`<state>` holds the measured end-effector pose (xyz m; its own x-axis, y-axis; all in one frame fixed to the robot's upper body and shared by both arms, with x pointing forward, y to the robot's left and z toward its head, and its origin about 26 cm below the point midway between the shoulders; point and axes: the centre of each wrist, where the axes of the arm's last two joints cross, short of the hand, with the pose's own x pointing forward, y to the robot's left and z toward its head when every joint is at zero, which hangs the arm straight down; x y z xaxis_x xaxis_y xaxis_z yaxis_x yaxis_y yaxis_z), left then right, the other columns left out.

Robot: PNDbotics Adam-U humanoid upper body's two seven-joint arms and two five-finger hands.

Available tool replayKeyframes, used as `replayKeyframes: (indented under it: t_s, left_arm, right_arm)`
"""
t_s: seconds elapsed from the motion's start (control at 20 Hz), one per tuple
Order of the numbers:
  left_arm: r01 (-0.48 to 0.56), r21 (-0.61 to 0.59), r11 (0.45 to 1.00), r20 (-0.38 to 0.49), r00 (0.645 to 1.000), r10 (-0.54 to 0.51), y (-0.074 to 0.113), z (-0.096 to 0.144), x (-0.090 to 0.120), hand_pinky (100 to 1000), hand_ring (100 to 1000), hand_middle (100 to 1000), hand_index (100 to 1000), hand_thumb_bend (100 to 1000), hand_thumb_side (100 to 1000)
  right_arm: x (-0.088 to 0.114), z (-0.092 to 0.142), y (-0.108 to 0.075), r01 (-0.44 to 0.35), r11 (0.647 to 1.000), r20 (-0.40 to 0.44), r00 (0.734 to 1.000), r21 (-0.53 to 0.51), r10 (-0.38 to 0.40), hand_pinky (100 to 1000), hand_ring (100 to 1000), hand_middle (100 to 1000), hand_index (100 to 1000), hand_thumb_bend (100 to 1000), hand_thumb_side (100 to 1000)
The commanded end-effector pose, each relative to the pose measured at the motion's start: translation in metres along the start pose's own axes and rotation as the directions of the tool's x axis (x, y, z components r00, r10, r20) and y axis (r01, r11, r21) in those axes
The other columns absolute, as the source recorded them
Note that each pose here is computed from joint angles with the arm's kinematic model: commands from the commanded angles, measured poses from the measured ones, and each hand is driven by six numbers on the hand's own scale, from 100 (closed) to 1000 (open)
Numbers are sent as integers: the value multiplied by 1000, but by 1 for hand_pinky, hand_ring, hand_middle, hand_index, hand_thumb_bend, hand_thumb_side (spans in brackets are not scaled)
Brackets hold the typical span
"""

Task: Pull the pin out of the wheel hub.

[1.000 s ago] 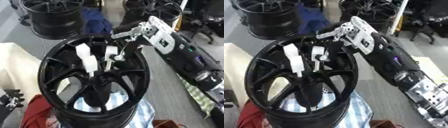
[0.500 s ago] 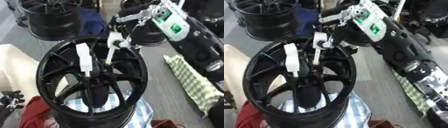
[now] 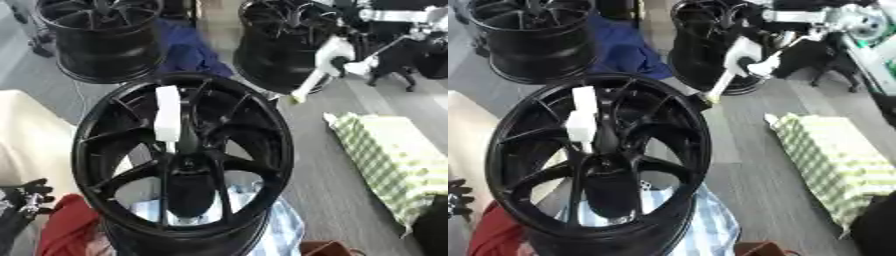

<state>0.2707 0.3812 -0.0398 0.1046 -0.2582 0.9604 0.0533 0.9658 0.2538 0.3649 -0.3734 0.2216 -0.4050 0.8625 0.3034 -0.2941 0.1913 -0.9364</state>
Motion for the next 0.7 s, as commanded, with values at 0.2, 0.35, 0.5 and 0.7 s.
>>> replayKeyframes:
  t_s: [0.2,0.35,0.5,0.7]
  left_arm:
    - [30,28,999,21,999,-31,14,-1,8,654,713,690,837,100,534]
    - [31,29,999,22,999,-31,14,-1,8,654,713,690,837,100,534]
    - [14,65,998,23,1000,-16,18,0,7,652,711,689,836,100,532]
    - [10,68,998,26,1000,-11,16,-2,6,651,711,689,836,100,531]
  right_arm:
    - [-71,52,49,98,968,-313,935,-233,-170,672,699,712,948,124,474]
    - [-78,55,58,96,964,-329,928,-248,-177,672,699,712,948,124,474]
    - [-91,63,81,165,943,-373,888,-289,-270,789,829,859,947,108,537]
    - [-119,95,154,343,838,-485,696,-425,-531,723,729,764,904,100,483]
